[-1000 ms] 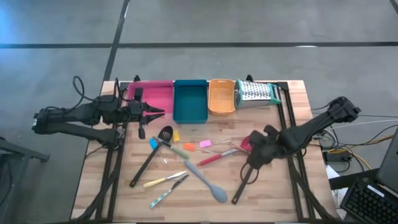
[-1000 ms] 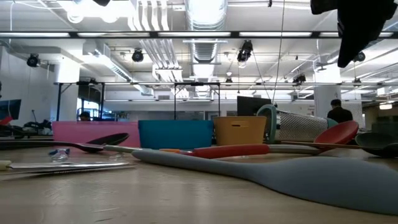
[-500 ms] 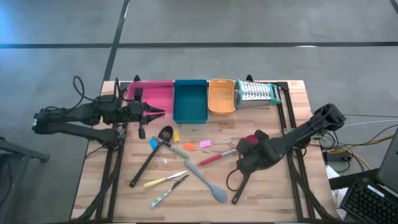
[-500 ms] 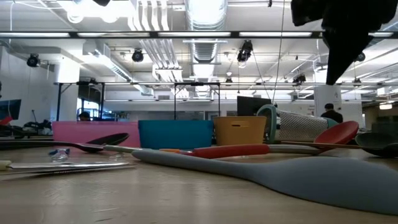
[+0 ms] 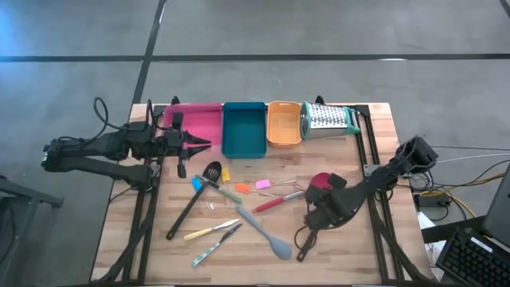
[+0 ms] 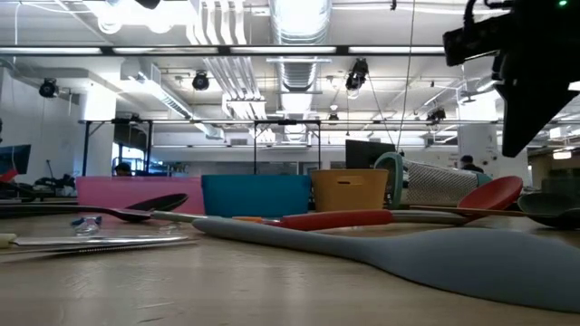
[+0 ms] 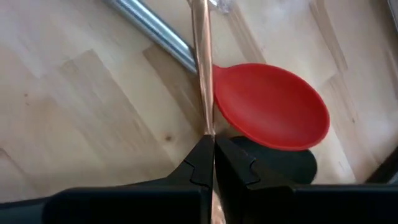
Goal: Pick & Place Kitchen Items
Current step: Put the gold knife into the yellow bin
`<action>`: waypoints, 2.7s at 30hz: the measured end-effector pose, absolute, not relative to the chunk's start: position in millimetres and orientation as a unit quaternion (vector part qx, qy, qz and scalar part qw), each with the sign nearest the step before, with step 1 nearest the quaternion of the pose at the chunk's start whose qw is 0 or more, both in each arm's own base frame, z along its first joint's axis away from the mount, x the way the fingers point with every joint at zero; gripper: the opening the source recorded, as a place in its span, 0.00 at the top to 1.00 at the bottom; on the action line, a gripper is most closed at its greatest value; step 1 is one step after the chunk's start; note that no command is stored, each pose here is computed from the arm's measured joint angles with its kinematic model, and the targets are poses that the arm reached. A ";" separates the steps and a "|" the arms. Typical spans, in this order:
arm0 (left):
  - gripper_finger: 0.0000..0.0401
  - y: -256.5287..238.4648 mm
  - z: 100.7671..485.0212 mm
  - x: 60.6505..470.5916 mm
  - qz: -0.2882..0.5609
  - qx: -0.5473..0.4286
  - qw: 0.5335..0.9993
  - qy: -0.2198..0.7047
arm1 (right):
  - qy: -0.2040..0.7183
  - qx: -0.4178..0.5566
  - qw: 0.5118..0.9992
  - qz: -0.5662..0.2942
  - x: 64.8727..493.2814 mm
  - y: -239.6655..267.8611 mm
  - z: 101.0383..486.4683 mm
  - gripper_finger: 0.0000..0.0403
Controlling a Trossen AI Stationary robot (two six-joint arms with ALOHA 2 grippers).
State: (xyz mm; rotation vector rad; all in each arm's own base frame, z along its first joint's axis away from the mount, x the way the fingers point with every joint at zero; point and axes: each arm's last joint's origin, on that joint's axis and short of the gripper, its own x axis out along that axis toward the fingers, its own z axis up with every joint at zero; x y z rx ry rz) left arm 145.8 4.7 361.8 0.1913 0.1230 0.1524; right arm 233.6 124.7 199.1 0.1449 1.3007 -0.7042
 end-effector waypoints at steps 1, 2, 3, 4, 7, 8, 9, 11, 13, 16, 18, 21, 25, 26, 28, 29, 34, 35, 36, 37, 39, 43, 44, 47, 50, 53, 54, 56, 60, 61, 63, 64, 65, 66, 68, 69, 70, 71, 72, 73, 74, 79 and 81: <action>0.87 4.8 361.8 145.7 0.076 0.095 0.991 0.061 | 0.589 0.069 0.737 -0.323 231.0 124.4 197.9 0.98; 0.87 4.8 361.9 145.7 0.076 0.095 0.991 0.061 | 0.586 0.074 0.740 -0.324 228.2 124.2 197.0 0.98; 0.87 4.8 361.8 145.8 0.076 0.095 0.991 0.061 | 0.580 0.083 0.744 -0.321 225.8 124.8 196.2 0.98; 0.87 4.8 361.9 145.7 0.076 0.095 0.991 0.061 | 0.573 0.093 0.750 -0.318 224.1 125.2 195.3 0.98; 0.87 4.7 361.8 145.7 0.076 0.095 0.991 0.061 | 0.550 0.125 0.772 -0.293 220.4 127.2 193.1 0.95; 0.87 4.8 361.7 145.7 0.076 0.095 0.991 0.062 | 0.545 0.130 0.777 -0.286 219.1 127.8 191.4 0.93; 0.87 4.8 361.8 145.7 0.076 0.095 0.991 0.062 | 0.538 0.137 0.784 -0.276 218.3 128.2 189.9 0.91; 0.87 4.8 361.8 145.7 0.076 0.095 0.991 0.062 | 0.531 0.139 0.795 -0.258 216.1 129.2 186.5 0.86; 0.87 4.8 361.7 145.8 0.076 0.095 0.991 0.062 | 0.532 0.132 0.798 -0.251 214.0 128.1 182.3 0.80; 0.87 4.8 361.7 145.7 0.076 0.095 0.991 0.062 | 0.541 0.117 0.794 -0.251 210.0 125.0 174.9 0.73; 0.87 4.8 361.7 145.7 0.076 0.095 0.991 0.062 | 0.544 0.115 0.791 -0.255 208.0 123.6 169.9 0.68; 0.87 4.8 361.6 145.8 0.076 0.095 0.991 0.062 | 0.549 0.114 0.785 -0.264 203.3 120.6 162.6 0.63; 0.87 4.8 361.6 145.8 0.076 0.096 0.991 0.063 | 0.551 0.120 0.778 -0.278 198.0 117.1 154.7 0.59; 0.87 4.8 361.6 145.7 0.076 0.096 0.991 0.063 | 0.549 0.122 0.778 -0.278 197.6 116.9 153.1 0.59; 0.87 4.8 361.4 145.8 0.076 0.095 0.991 0.064 | 0.550 0.121 0.776 -0.284 196.4 114.9 150.8 0.58; 0.87 4.8 361.3 145.8 0.076 0.095 0.990 0.064 | 0.550 0.121 0.775 -0.286 196.2 113.8 150.2 0.58; 0.87 4.8 361.1 145.6 0.076 0.096 0.990 0.065 | 0.543 0.119 0.776 -0.298 198.6 108.0 149.0 0.61; 0.87 4.8 361.1 145.7 0.076 0.096 0.990 0.066 | 0.542 0.118 0.777 -0.298 199.6 107.0 148.9 0.62; 0.87 4.8 361.0 145.7 0.076 0.096 0.990 0.066 | 0.541 0.118 0.778 -0.297 200.5 106.0 148.7 0.63; 0.87 4.8 361.1 145.7 0.076 0.096 0.990 0.066 | 0.540 0.118 0.779 -0.296 201.4 105.1 148.3 0.64; 0.87 4.7 361.1 145.6 0.075 0.096 0.990 0.065 | 0.540 0.118 0.779 -0.297 202.0 103.8 147.6 0.66; 0.87 4.8 361.1 145.7 0.076 0.096 0.990 0.065 | 0.543 0.116 0.775 -0.301 200.4 101.2 144.7 0.71; 0.87 4.8 361.1 145.6 0.076 0.096 0.990 0.065 | 0.543 0.117 0.775 -0.302 199.7 100.5 143.6 0.72; 0.87 4.8 361.1 145.7 0.076 0.096 0.990 0.065 | 0.538 0.131 0.774 -0.306 199.1 98.5 139.1 0.74; 0.87 4.8 361.2 145.6 0.076 0.096 0.990 0.065 | 0.536 0.146 0.774 -0.303 199.3 95.7 134.0 0.77; 0.87 4.8 361.1 145.6 0.076 0.096 0.990 0.065 | 0.533 0.158 0.773 -0.304 199.4 91.7 129.3 0.77; 0.87 4.7 361.1 145.7 0.075 0.096 0.990 0.065 | 0.534 0.158 0.772 -0.307 198.6 90.3 128.0 0.77; 0.87 4.8 361.2 145.6 0.076 0.096 0.990 0.065 | 0.535 0.157 0.770 -0.309 197.3 88.2 126.2 0.77; 0.87 4.8 361.2 145.7 0.076 0.096 0.990 0.065 | 0.536 0.152 0.770 -0.312 194.8 85.9 123.5 0.73; 0.87 4.8 361.2 145.7 0.076 0.096 0.990 0.065 | 0.536 0.150 0.769 -0.313 194.2 85.6 123.0 0.73; 0.87 4.7 361.2 145.7 0.076 0.096 0.990 0.065 | 0.537 0.149 0.769 -0.313 193.8 85.4 122.6 0.72; 0.87 4.8 361.2 145.7 0.076 0.096 0.990 0.065 | 0.537 0.149 0.769 -0.313 193.7 85.3 122.6 0.72; 0.87 4.8 361.2 145.6 0.076 0.096 0.990 0.065 | 0.537 0.149 0.769 -0.313 193.7 85.4 122.5 0.72; 0.87 4.8 361.2 145.6 0.076 0.096 0.990 0.065 | 0.537 0.149 0.769 -0.313 193.7 85.4 122.4 0.73; 0.87 4.8 361.2 145.6 0.076 0.096 0.990 0.065 | 0.537 0.150 0.769 -0.312 194.4 85.8 122.8 0.78; 0.87 4.8 361.2 145.7 0.076 0.096 0.990 0.065 | 0.537 0.151 0.770 -0.311 194.9 86.1 123.3 0.81; 0.87 4.8 361.2 145.6 0.076 0.096 0.990 0.065 | 0.537 0.152 0.770 -0.310 195.5 86.4 123.7 0.85; 0.87 4.8 361.1 145.7 0.076 0.096 0.990 0.065 | 0.536 0.152 0.770 -0.310 195.8 86.5 124.0 0.89; 0.87 4.7 361.0 145.8 0.076 0.096 0.990 0.065 | 0.537 0.152 0.770 -0.309 196.1 86.6 124.5 0.92; 0.87 4.8 361.2 145.7 0.076 0.096 0.990 0.065 | 0.537 0.152 0.770 -0.309 196.7 86.9 125.2 0.93; 0.87 4.7 361.2 145.7 0.076 0.096 0.990 0.065 | 0.537 0.152 0.770 -0.309 197.4 87.3 125.7 0.93; 0.87 4.8 361.2 145.7 0.076 0.096 0.990 0.065 | 0.534 0.161 0.773 -0.302 203.0 90.3 131.1 0.93; 0.87 4.8 361.2 145.6 0.076 0.096 0.990 0.065 | 0.530 0.165 0.778 -0.295 206.8 92.3 135.5 0.93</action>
